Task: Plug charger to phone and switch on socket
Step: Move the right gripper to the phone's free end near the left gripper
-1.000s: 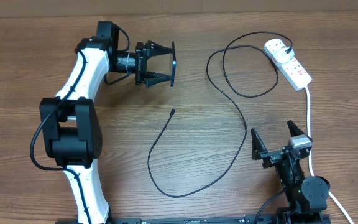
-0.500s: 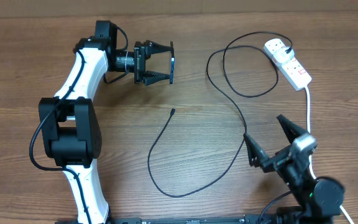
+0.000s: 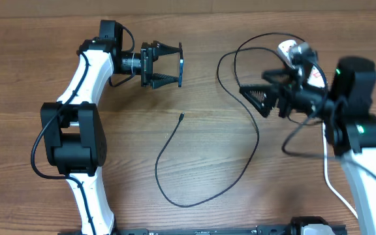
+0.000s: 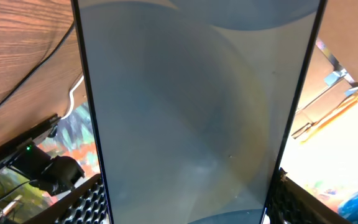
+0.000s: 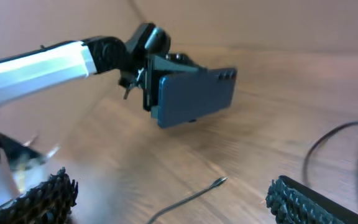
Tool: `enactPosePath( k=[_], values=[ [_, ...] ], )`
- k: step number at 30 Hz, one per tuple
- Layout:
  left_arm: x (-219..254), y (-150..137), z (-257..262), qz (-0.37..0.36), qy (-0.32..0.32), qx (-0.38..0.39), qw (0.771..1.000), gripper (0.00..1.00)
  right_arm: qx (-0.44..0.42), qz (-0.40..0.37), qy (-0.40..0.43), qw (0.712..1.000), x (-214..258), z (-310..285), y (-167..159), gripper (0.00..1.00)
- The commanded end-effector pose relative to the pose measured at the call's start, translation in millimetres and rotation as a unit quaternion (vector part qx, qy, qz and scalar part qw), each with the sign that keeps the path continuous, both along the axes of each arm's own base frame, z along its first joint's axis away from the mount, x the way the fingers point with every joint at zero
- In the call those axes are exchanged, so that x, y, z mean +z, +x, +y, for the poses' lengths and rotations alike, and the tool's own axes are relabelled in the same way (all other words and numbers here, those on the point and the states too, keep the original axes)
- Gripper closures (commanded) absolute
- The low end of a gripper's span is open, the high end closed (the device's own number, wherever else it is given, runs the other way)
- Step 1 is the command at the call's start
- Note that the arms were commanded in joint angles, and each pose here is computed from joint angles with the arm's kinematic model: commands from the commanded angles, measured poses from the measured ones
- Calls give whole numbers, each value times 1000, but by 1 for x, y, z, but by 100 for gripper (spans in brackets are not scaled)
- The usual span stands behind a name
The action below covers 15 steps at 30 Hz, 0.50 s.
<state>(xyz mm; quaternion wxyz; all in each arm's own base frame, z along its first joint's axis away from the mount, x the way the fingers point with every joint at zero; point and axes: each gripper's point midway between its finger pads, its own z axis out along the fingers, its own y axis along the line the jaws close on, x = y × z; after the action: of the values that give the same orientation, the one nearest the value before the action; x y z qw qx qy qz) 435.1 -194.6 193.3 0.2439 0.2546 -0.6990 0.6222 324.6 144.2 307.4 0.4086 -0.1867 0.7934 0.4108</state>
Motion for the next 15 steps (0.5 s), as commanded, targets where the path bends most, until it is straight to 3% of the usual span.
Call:
enactPosePath(
  k=[1,3,5,9,15],
  values=[
    [7,5,2,1,1,5,1000,34,-46,32,-31,998,-4,12,19,0],
    [0,7,2,13,20,10,1000,35,-169,62,-116,977,-20,0,38,0],
    [-6,7,-1,24,37,14,999,34,-228,82,-148,959,-19,1,42,0],
    [-11,3,-12,46,53,9,997,34,-205,83,-145,964,-13,49,45,0],
    [-8,2,-31,38,51,-5,998,34,-240,108,-156,952,-49,84,61,0]
  ],
)
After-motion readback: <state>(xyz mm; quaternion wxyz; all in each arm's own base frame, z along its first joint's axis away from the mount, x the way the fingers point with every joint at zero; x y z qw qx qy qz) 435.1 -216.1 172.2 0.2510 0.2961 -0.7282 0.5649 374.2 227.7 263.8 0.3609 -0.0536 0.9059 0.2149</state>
